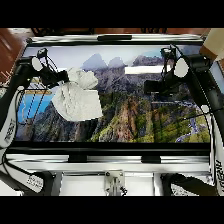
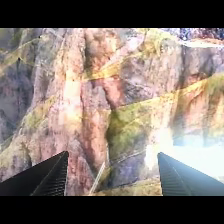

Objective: Fold the shirts.

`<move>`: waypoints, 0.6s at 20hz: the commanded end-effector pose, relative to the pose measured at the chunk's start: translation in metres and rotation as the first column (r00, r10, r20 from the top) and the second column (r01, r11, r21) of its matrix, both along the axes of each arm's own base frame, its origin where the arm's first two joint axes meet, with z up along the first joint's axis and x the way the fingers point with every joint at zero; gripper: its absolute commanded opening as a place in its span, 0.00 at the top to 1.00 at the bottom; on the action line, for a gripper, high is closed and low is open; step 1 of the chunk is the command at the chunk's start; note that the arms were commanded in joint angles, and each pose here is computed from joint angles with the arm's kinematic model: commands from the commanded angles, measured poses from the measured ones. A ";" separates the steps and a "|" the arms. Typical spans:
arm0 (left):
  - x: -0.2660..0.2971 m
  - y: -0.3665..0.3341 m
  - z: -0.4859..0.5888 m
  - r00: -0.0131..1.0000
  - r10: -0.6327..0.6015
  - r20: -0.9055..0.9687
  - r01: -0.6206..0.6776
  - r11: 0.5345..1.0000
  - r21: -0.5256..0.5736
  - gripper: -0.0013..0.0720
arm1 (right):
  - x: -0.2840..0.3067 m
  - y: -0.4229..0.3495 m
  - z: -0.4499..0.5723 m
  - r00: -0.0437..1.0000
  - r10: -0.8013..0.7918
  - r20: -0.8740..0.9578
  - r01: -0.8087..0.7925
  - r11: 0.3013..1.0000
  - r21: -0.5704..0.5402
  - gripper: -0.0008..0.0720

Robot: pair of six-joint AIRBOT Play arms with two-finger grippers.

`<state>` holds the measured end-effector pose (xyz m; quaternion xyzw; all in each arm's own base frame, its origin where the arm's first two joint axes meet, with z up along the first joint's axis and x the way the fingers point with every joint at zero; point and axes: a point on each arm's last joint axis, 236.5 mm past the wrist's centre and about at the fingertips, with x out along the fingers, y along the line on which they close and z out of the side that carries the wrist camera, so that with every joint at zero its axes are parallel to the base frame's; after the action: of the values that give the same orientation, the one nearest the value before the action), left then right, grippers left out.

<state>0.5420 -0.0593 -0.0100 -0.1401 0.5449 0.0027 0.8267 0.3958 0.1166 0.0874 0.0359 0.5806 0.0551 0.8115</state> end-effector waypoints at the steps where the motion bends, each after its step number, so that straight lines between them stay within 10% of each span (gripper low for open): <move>1: 0.009 0.008 -0.050 0.997 -0.006 -0.078 0.003 0.999 -0.042 0.01 | 0.003 0.001 0.001 1.000 0.009 0.014 -0.009 1.000 0.002 0.07; 6: 0.005 0.004 -0.072 0.992 -0.053 -0.114 0.050 0.998 -0.031 0.03 | 0.026 0.009 0.012 0.992 0.017 0.123 -0.021 0.999 0.032 0.07; 7: 0.005 0.004 -0.072 0.992 -0.052 -0.114 0.048 0.998 -0.031 0.18 | 0.029 0.010 0.014 0.990 0.017 0.137 -0.022 0.999 0.035 0.07; 9: 0.005 0.001 -0.062 0.993 -0.067 -0.102 0.063 0.997 -0.043 0.79 | 0.028 0.009 0.013 0.991 0.017 0.133 -0.021 0.999 0.033 0.07; 12: 0.017 -0.031 0.019 0.972 -0.218 0.085 0.225 0.971 -0.079 0.94 | 0.015 0.002 0.014 0.995 0.021 0.095 -0.022 1.000 0.006 0.07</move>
<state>0.5529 -0.0664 -0.0435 -0.1334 0.5694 -0.0522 0.8095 0.4168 0.1236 0.0995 0.0379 0.5358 0.0726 0.8404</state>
